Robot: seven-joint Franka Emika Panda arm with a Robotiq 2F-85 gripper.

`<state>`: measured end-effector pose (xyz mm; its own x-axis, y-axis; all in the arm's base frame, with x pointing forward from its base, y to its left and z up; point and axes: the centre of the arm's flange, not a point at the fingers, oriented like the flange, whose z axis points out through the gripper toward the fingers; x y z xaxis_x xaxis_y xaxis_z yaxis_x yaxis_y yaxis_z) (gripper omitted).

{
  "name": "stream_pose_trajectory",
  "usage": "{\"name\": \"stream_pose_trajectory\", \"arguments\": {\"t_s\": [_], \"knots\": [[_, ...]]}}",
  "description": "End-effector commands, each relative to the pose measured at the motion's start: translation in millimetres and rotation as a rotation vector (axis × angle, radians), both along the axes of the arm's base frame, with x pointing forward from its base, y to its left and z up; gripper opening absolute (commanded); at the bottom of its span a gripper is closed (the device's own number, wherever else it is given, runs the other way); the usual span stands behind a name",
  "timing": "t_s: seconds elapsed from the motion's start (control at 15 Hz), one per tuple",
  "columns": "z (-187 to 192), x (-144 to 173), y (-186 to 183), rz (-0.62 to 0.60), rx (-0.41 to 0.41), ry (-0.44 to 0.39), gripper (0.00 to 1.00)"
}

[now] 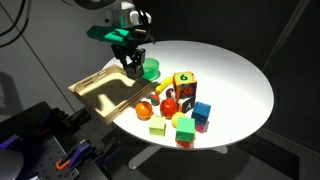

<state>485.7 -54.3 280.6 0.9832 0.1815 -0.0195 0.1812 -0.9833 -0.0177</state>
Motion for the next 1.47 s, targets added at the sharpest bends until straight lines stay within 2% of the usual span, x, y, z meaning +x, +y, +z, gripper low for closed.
{"name": "stream_pose_trajectory", "arguments": {"t_s": [0.0,0.13,0.2,1.4], "knots": [[10,-10,8,0.024,0.017,-0.004,0.33],[10,-11,10,0.023,0.014,-0.002,0.33],[0,-3,8,0.016,0.001,0.002,0.58],[1,-5,9,0.018,0.001,0.002,0.58]]}}
